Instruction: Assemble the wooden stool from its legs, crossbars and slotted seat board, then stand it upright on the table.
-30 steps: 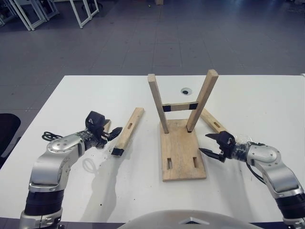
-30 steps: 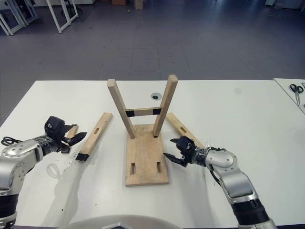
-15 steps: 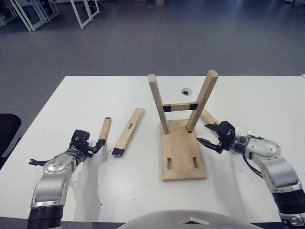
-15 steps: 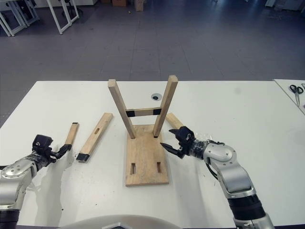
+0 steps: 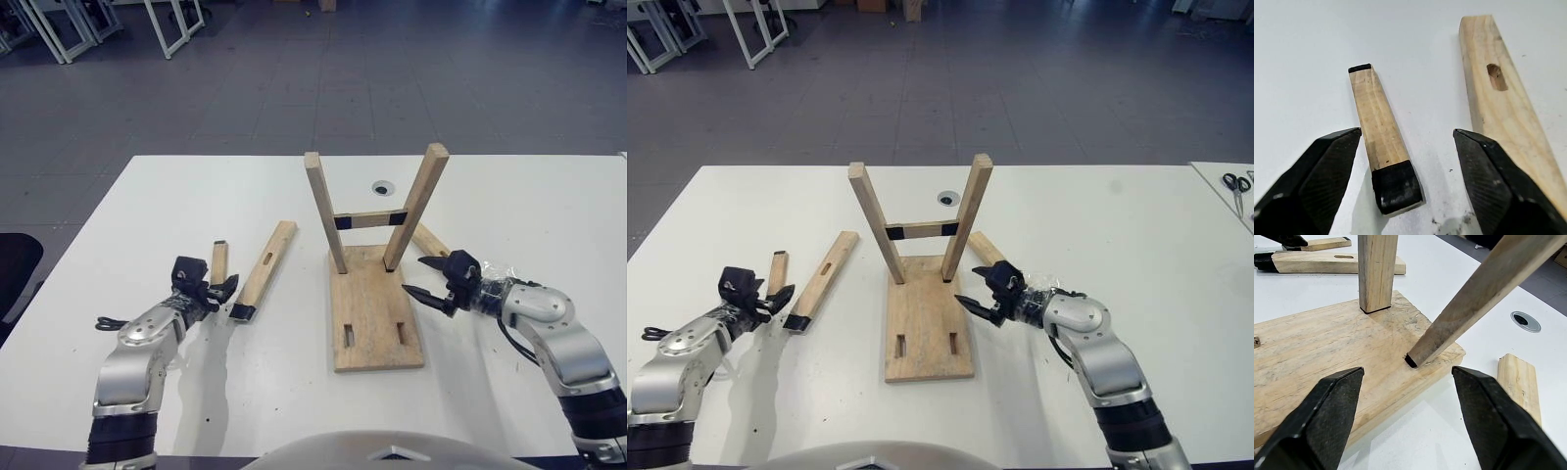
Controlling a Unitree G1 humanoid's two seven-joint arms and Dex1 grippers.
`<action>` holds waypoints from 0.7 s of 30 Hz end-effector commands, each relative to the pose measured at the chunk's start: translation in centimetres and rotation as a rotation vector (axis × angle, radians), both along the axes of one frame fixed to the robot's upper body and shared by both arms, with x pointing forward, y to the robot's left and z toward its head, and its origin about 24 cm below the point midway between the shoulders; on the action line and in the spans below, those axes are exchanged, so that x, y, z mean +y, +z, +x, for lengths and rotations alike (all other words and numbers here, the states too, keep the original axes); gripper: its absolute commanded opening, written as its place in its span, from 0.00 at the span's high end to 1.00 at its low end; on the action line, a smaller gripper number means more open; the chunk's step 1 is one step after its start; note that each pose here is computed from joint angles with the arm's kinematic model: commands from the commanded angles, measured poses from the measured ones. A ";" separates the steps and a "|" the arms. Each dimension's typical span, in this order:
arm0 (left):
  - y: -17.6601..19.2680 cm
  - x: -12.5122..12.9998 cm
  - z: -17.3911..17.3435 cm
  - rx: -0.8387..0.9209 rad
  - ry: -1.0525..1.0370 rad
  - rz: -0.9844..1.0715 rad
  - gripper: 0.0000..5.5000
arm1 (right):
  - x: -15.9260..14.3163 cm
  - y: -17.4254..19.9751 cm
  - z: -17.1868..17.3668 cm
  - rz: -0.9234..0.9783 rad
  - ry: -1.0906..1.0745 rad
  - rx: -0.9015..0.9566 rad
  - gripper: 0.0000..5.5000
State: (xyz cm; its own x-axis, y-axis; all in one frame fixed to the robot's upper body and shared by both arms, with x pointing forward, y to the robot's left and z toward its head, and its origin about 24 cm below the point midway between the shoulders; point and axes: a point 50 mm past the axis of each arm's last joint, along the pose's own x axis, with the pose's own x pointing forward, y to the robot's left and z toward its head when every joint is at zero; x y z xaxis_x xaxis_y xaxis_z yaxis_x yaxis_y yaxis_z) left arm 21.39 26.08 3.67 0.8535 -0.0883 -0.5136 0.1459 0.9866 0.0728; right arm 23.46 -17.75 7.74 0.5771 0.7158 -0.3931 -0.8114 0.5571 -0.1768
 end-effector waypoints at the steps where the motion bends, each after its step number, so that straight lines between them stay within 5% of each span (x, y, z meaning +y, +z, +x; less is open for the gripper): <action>1: -1.2 0.1 -0.1 0.034 0.046 0.041 0.37 | 0.1 0.4 0.3 -0.014 0.013 -0.014 0.39; 5: -1.9 0.1 -0.4 0.049 0.071 0.042 0.37 | 0.1 0.5 0.3 -0.017 0.018 -0.013 0.39; 13: -3.6 -0.4 -1.2 0.176 0.140 -0.144 0.59 | 0.7 3.0 0.5 0.034 0.023 -0.067 0.39; 17: -3.8 0.0 -1.1 0.217 0.172 -0.116 0.70 | 0.9 6.5 0.3 0.210 0.003 -0.030 0.39; 21: -2.6 0.2 -0.1 0.086 0.185 -0.085 0.76 | 1.5 8.7 -1.0 0.399 0.084 0.114 0.27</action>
State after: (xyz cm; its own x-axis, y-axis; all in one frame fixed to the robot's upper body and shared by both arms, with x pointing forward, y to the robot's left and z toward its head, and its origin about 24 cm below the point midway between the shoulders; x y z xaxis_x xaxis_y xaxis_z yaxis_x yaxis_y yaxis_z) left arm 21.90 26.24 2.30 0.8301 -0.0106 -0.5575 -0.0038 0.9997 -0.0247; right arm 22.77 -16.64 15.10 0.5130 0.8391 -0.1810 -0.8418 0.5330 0.0854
